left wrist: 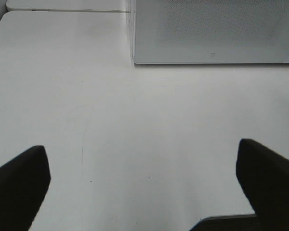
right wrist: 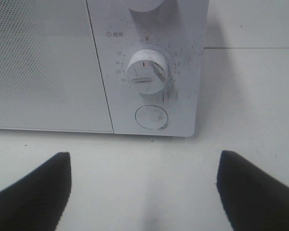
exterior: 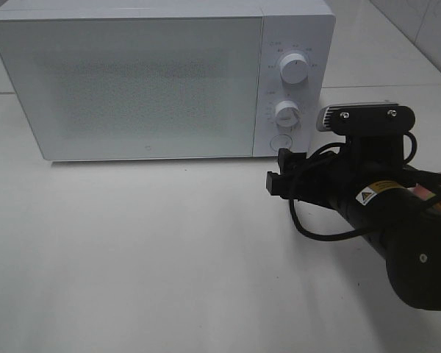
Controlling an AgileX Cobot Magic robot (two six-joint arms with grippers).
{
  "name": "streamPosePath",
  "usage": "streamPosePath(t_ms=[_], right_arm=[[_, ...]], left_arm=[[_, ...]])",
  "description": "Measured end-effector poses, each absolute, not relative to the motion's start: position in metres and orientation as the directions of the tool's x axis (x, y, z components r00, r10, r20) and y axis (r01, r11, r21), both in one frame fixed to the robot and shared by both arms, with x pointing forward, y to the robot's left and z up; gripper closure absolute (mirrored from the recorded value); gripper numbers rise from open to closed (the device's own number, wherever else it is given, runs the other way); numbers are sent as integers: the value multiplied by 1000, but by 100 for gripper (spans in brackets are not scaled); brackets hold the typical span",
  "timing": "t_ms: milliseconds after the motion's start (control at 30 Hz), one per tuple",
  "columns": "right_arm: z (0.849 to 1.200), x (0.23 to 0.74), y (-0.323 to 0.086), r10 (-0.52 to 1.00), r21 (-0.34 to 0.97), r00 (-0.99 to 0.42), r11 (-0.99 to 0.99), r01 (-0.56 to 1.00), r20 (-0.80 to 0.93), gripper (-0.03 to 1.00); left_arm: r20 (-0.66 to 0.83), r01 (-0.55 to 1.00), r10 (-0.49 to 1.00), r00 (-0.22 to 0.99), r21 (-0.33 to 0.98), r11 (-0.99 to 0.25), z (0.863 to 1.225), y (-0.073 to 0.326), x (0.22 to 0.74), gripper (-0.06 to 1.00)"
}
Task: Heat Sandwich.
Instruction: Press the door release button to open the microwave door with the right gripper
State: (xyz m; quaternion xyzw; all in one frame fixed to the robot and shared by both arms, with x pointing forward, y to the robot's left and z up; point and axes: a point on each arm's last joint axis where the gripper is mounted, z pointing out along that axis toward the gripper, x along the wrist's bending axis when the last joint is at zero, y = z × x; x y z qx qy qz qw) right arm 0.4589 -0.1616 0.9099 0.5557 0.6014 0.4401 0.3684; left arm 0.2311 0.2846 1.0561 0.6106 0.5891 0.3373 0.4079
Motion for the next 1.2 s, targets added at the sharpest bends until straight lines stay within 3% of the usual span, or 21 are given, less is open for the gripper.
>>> streamPosePath(t_ms=[300,467,567,767,800,1033,1200], right_arm=[[910,459,-162,956,894,-15,-266,361,291,22],[910,459,-162,857,790,78,-501,353,509,24],[910,459,-162,732,664,153,-672,327,664,26],[910,459,-162,556,492,224,-823,283,800,29],[910,459,-162,470,409,252,-875,259,846,31],[909,459,-162,225,173,314,-967,185,922,38],[908,458,-162,92,42,357,-989,145,930,53]], left_arm=[[-69,444,995,78,896,27,1056,285,231,-3],[-69,444,995,78,896,27,1056,285,231,-3],[-69,444,995,78,896,27,1056,285,231,-3],[-69,444,995,78,896,27,1056,285,231,-3],[-69,444,995,78,896,27,1056,285,231,-3],[-69,444,995,78,896,27,1056,285,231,-3],[-69,444,995,78,896,27,1056,285,231,-3]])
